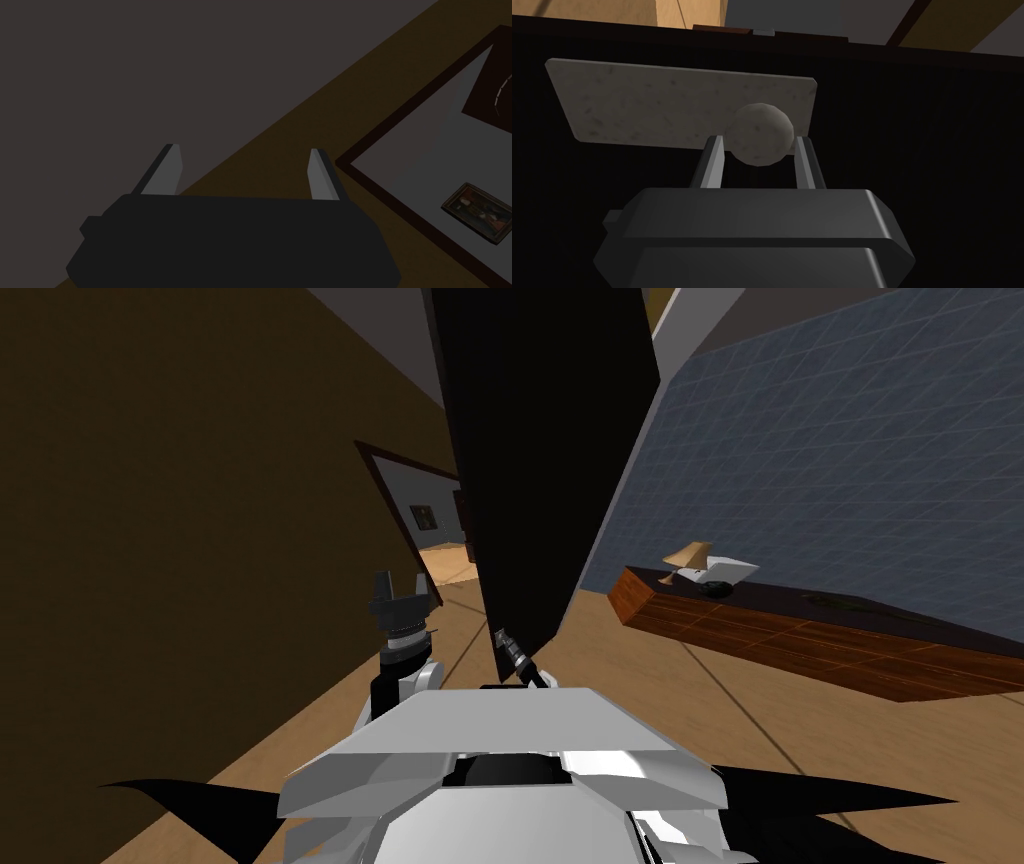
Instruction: Push the door open
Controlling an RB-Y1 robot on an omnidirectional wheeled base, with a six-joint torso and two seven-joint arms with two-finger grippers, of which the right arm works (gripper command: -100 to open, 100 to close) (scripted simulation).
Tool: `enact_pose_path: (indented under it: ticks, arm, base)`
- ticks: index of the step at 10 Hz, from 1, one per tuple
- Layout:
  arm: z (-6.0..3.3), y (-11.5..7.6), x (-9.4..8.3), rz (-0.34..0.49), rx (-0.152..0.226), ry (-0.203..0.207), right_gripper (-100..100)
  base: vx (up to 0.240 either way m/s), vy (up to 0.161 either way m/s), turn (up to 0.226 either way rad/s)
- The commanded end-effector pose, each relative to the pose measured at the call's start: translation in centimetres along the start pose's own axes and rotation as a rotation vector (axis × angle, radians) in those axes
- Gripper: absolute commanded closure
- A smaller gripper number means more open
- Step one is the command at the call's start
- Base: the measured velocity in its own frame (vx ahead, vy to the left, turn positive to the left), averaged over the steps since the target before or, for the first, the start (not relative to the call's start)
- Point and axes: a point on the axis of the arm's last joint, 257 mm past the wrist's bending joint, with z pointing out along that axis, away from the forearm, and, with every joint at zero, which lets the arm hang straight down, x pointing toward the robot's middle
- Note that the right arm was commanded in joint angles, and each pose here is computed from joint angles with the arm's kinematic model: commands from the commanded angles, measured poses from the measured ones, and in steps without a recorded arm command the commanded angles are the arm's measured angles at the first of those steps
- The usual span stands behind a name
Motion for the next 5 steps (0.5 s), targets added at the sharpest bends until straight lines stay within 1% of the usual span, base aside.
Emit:
enact_pose_path:
  ticks: [1, 2, 3, 4, 5]
  arm:
    - [-0.58, -0.2, -1.5, -0.006, 0.008, -0.024, 100]
    - [-0.58, -0.2, -1.5, -0.006, 0.008, -0.024, 100]
    - [-0.76, -0.3, -3.0, -0.011, 0.011, -0.054, 100]
    - [-0.82, -0.3, -3.5, -0.012, 0.011, -0.064, 100]
    - [-0.94, -0.4, -4.5, -0.014, 0.012, -0.086, 100]
  base:
    - [0.055, 0.093, -0.032]
    - [0.015, 0.019, -0.009]
    - [0.067, 0.115, -0.038]
    - [0.106, 0.142, -0.076]
    - [0.158, 0.159, -0.091]
